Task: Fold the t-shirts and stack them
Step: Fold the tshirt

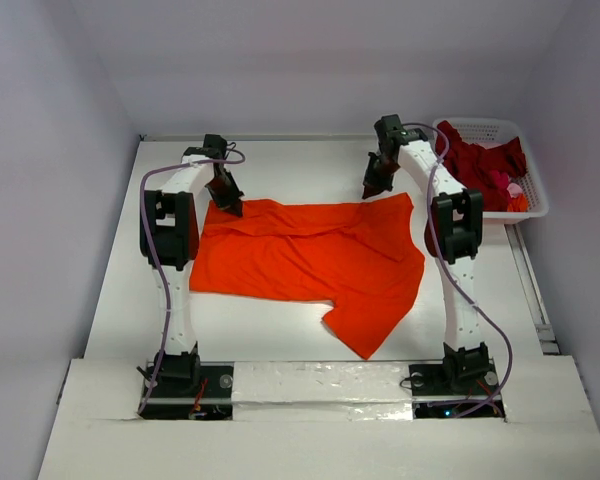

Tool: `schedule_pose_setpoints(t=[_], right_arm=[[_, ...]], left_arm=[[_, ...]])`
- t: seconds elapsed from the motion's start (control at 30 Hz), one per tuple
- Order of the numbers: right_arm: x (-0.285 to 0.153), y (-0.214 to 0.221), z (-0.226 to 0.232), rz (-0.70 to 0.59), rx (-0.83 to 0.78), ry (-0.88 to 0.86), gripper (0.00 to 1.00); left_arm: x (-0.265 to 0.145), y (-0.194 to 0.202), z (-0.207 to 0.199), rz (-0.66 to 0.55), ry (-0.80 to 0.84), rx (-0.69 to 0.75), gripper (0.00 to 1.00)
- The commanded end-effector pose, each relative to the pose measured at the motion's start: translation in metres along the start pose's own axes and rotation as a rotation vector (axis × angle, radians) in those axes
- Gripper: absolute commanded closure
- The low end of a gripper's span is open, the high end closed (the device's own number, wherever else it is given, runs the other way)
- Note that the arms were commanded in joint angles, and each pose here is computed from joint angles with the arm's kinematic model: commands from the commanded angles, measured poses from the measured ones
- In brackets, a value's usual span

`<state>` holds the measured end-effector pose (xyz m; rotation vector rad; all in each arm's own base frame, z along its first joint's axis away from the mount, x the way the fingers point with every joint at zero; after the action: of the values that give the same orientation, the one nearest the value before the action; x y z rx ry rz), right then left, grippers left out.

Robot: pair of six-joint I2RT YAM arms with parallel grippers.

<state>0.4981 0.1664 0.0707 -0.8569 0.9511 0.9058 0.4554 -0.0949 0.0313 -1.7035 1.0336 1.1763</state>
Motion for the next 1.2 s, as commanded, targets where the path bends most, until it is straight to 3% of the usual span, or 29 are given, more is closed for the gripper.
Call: schedule_pose_setpoints(t=[0.0,0.2,0.33,0.6,1.03,1.17], right_arm=[[-0.068,-0.013,0.01,-0.13,-0.027,-0.033,1.0],[-0.091,0.004,-0.02,-0.2,-0.002,0.091,1.0],[-0.074,0.035,-0.047,-0.148,-0.005,0.167,1.0],[-0.047,0.06,-0.048,-0.118,-0.072,0.238,1.0],[0.003,0.074,-0.054,0.014,0.008,0.272,1.0],[0.003,0.068,-0.055,-0.001,0.019,0.303,1.0]], left_arm=[[0.015,0.01,0.012,0.019,-0.05,0.016,1.0],[0.012,0.011,0.012,0.014,-0.05,0.015,1.0],[0.008,0.01,0.011,0.006,-0.048,0.016,1.0],[0.008,0.011,0.012,0.008,-0.052,0.017,1.0],[-0.002,0.007,0.007,0.0,-0.04,0.025,1.0],[-0.006,0.003,0.005,-0.005,-0.037,0.029,1.0]])
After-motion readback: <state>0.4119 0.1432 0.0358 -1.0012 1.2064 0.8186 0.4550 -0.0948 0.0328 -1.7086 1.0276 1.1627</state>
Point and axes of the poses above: each gripper's point midway between its finger pads, its own x axis out along the fingers, its own z axis along the line the jaws close on, y = z × x, the point moved 1 cm from there along -x, back along the fingers, and after that the axes turned 5 degrees about x, right-handed, at the moved point
